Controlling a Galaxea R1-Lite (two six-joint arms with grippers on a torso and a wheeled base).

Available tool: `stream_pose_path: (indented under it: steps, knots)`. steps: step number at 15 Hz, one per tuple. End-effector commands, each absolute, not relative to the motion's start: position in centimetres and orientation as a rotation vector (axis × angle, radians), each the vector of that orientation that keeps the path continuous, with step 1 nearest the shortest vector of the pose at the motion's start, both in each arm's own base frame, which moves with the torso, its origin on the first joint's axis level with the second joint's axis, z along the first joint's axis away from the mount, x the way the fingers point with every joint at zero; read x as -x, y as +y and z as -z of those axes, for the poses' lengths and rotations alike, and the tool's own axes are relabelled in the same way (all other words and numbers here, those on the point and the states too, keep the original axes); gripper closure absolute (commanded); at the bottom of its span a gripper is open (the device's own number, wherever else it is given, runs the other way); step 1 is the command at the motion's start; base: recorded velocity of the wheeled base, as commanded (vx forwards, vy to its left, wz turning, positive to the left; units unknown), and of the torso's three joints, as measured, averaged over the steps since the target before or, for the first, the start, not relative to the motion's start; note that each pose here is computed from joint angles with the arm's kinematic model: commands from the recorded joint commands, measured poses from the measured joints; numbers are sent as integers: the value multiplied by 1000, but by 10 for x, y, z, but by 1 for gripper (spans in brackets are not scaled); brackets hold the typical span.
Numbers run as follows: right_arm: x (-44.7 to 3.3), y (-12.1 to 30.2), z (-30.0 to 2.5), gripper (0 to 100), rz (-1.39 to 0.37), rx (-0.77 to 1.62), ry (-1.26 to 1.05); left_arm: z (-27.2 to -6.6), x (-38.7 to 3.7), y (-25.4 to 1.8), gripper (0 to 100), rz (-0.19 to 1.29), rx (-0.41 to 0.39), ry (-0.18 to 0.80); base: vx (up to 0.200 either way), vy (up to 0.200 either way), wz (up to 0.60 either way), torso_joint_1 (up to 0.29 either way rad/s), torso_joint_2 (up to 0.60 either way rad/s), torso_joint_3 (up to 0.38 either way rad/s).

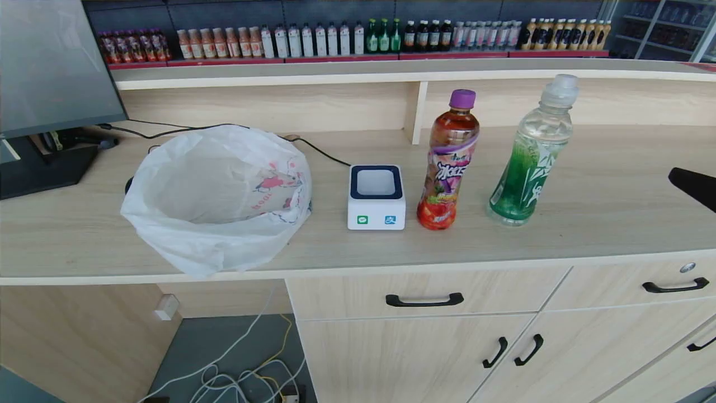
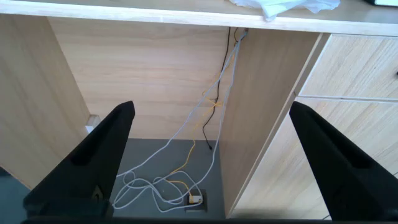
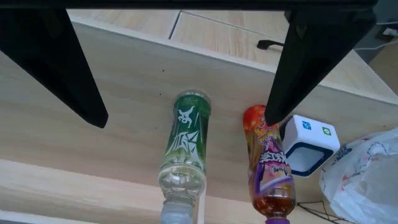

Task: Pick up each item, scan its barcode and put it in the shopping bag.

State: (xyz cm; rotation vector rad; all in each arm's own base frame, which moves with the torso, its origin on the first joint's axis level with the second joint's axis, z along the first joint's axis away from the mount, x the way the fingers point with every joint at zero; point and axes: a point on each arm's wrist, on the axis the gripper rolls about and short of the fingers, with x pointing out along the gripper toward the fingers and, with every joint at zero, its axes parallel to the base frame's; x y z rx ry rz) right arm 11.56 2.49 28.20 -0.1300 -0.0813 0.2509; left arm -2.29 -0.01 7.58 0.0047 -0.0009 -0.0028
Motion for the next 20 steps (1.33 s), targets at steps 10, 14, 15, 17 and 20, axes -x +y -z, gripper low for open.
stream_pose_path:
  steps: [10,14,15,17,20]
  knots:
    - [-211,70,-258,0,-338,117,-171,-76,23,0,0,3,-6,-2,0,0,0,0,0,0]
    - [-239,102,-246,0,-309,85,-272,-75,23,0,0,3,-5,0,0,0,0,0,0,0]
    - [-236,122,-245,0,-287,32,-285,-76,23,0,0,3,-5,-2,0,0,0,0,0,0]
    - [-230,144,-244,0,-324,-14,-269,-76,23,0,0,3,-5,-2,0,0,0,0,0,0]
    - [-231,144,-236,0,-325,-8,-240,-75,23,0,0,3,-5,0,0,0,0,0,0,0]
